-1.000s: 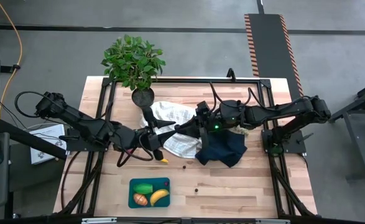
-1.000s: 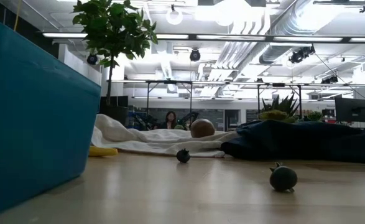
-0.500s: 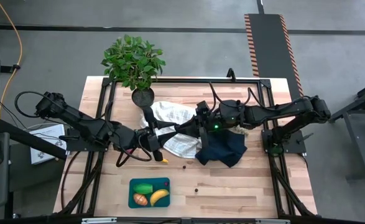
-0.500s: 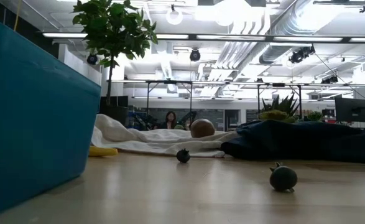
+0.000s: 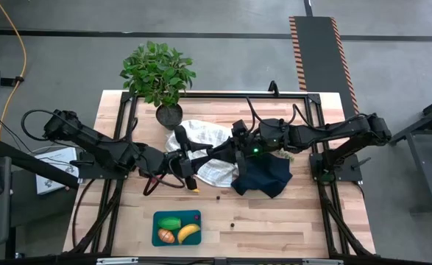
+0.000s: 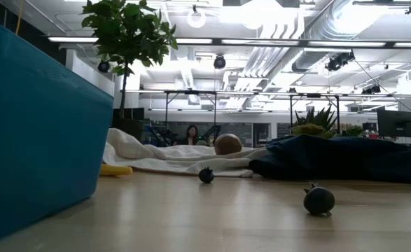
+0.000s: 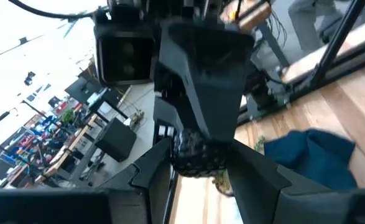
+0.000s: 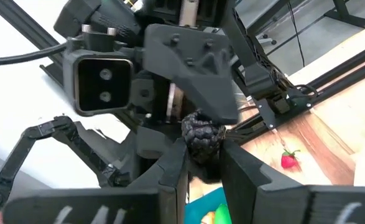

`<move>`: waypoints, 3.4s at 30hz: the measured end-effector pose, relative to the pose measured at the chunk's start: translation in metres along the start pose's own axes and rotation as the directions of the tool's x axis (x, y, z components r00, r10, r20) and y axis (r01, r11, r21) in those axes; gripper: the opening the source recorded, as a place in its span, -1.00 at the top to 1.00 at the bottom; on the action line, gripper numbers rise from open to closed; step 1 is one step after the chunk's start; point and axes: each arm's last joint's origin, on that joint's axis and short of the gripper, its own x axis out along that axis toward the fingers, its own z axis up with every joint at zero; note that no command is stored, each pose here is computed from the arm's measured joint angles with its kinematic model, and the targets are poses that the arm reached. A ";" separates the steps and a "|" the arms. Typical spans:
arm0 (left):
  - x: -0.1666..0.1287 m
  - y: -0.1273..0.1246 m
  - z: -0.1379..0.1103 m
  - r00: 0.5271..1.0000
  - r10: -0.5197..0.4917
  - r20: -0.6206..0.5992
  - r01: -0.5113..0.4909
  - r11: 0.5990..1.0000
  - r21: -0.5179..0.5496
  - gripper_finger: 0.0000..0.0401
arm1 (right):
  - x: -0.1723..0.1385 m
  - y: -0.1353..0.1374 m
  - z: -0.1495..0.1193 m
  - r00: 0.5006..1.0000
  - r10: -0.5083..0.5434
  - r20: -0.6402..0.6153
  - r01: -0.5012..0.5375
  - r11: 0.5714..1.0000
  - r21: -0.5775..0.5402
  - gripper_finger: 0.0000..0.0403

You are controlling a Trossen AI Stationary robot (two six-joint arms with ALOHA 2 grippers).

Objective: Pick and placing Produce into tupperware
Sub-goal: Put the blackberry into the bin

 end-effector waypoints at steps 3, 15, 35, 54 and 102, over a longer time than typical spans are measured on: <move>0.001 0.000 0.000 1.000 0.004 -0.002 -0.004 1.000 -0.001 0.30 | 0.000 0.000 0.001 1.000 0.001 0.009 -0.001 1.000 -0.002 0.69; 0.001 0.000 0.000 1.000 0.002 -0.002 -0.002 1.000 0.000 0.30 | 0.000 0.000 0.000 1.000 0.000 0.005 0.000 1.000 -0.002 0.69; 0.000 0.000 0.000 1.000 -0.001 0.000 0.001 1.000 0.000 0.49 | 0.000 0.000 0.000 1.000 0.003 0.001 -0.003 1.000 -0.002 0.69; 0.001 0.000 0.000 1.000 0.001 -0.001 -0.001 1.000 0.000 0.50 | -0.001 -0.006 0.002 0.999 -0.033 -0.009 0.033 0.999 0.001 0.14; -0.076 -0.037 -0.015 0.491 -0.871 0.011 0.389 0.208 -0.898 0.48 | -0.061 -0.027 -0.051 0.643 -0.354 -0.679 0.351 0.924 -0.149 0.11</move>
